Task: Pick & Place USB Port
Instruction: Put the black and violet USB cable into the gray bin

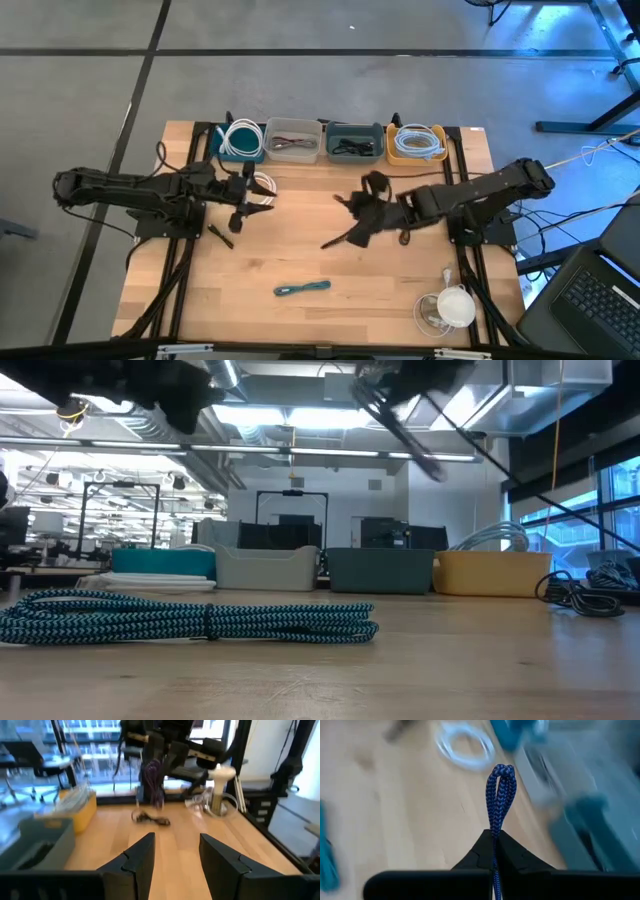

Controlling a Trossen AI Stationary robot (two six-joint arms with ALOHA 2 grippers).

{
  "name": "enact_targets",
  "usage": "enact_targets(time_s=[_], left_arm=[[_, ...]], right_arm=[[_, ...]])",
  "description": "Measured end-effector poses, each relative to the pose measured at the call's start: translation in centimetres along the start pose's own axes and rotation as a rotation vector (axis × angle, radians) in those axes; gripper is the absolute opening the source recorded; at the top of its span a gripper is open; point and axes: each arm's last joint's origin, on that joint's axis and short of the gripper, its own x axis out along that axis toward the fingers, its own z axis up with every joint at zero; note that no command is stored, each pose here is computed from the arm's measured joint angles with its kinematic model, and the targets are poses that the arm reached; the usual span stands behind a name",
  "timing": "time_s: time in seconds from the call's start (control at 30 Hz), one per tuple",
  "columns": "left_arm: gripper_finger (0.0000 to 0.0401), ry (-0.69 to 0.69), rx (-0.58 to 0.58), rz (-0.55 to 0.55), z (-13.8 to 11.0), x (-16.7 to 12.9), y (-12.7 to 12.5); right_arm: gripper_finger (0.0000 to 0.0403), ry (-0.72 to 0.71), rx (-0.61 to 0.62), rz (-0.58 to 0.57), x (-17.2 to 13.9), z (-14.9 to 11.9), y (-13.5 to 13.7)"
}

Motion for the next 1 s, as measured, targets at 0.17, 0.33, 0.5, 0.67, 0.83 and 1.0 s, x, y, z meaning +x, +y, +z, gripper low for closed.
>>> enact_targets(time_s=[0.17,0.33,0.5,0.67,0.83,1.0], left_arm=[[0.0145,-0.085,0.033,0.001,0.4,1.4,0.2],[0.0153,-0.171,0.086,0.035,0.8,2.7,0.6],[0.0170,-0.216,0.082,0.081,0.7,3.6,1.5],[0.0184,-0.203,0.070,0.071,1.5,5.4,2.4],[0.0192,-0.174,0.082,0.014,2.2,8.0,2.8],[0.0192,-0.152,0.084,-0.041,2.5,10.1,3.1]], right_arm=[[0.0000,-0.169,-0.048,0.127,0.6,3.1,-1.3],[0.0000,-0.272,-0.079,0.214,1.0,4.5,-2.2],[0.0000,-0.311,-0.112,0.233,1.2,4.9,-2.3],[0.0000,-0.352,-0.129,0.223,1.2,5.3,-2.5],[0.0000,-0.362,-0.148,0.228,1.2,5.4,-2.7],[0.0000,-0.365,-0.167,0.224,1.3,5.4,-2.7]])
